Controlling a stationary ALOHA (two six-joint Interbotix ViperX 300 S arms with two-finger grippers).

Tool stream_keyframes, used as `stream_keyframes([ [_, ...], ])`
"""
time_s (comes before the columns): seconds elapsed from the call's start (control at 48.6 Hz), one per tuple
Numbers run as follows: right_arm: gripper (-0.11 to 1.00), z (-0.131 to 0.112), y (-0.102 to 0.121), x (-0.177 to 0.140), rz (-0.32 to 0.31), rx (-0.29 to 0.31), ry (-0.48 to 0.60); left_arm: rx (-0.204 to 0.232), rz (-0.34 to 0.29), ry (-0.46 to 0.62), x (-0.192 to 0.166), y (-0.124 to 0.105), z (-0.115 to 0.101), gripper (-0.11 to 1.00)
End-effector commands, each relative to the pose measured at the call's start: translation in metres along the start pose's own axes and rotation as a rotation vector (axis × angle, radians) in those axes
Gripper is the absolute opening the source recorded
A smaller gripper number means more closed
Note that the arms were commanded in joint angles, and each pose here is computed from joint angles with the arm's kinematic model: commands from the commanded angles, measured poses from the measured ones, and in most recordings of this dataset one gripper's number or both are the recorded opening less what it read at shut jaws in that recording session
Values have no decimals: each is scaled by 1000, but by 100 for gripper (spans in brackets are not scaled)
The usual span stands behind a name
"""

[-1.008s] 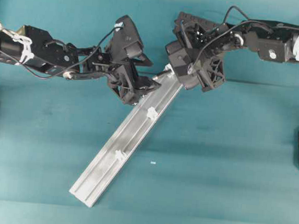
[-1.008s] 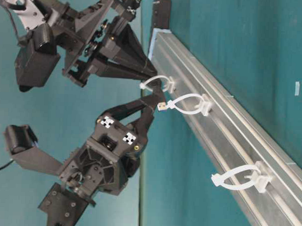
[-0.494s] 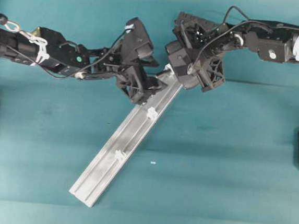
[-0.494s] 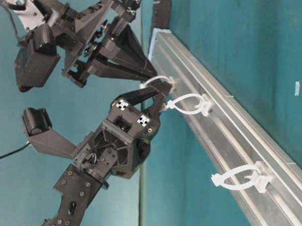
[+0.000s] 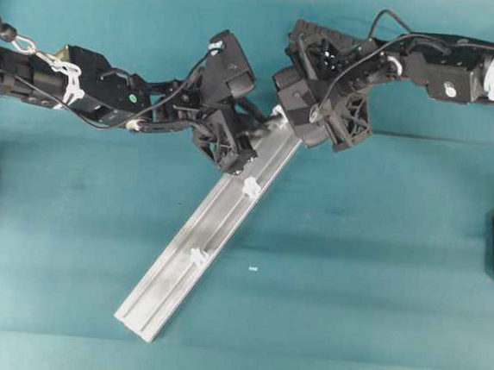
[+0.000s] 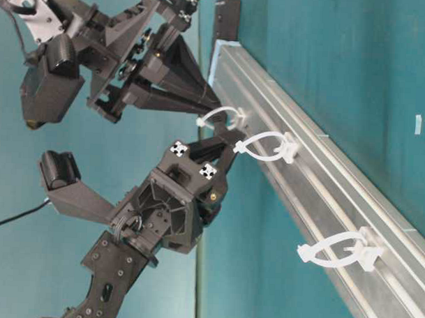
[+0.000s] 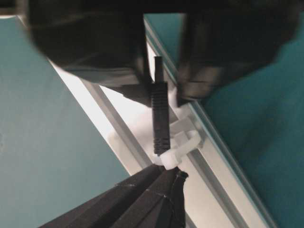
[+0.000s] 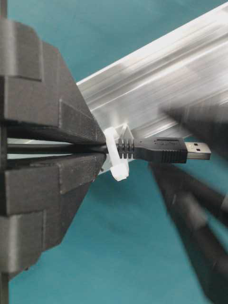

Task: Pass the USB cable through three rings with both arms.

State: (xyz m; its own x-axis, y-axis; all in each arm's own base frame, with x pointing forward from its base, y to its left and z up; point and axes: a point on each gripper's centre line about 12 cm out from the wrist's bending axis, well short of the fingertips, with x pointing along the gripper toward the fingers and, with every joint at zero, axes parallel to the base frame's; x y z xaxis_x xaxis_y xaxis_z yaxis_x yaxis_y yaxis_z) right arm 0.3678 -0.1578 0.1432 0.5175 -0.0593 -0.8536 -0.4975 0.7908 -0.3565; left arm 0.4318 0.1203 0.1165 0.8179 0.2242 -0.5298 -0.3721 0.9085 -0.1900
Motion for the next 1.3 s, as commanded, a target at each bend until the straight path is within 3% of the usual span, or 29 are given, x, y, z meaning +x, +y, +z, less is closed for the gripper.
stream_keyframes([
  [0.0, 10, 6, -2, -1, -7, -6, -11, 9, -6, -21, -2, -3, 9, 16],
  [0.082, 10, 5, -1, 0, -6, -5, -9, 9, -5, -11, -2, -3, 8, 7],
  [0.638, 11, 6, 3, 1, -4, 15, -9, 2, -2, -4, -2, -2, 7, 7],
  [0.761, 25, 5, 4, 2, 0, 42, -6, 0, -3, 1, -3, -3, 5, 7],
  [0.885, 57, 4, 5, 1, -3, 92, -6, -3, -2, 4, -6, -3, 5, 7],
  [1.008, 84, 2, 4, 0, -15, 201, -7, -4, 4, 26, -11, -2, 2, 7],
  [1.152, 83, 3, 2, -8, -38, 304, -21, -21, 7, 36, -19, -1, 0, 7],
  [1.276, 83, 9, -2, -17, -82, 349, -49, -47, 5, 37, -27, -2, -1, 7],
])
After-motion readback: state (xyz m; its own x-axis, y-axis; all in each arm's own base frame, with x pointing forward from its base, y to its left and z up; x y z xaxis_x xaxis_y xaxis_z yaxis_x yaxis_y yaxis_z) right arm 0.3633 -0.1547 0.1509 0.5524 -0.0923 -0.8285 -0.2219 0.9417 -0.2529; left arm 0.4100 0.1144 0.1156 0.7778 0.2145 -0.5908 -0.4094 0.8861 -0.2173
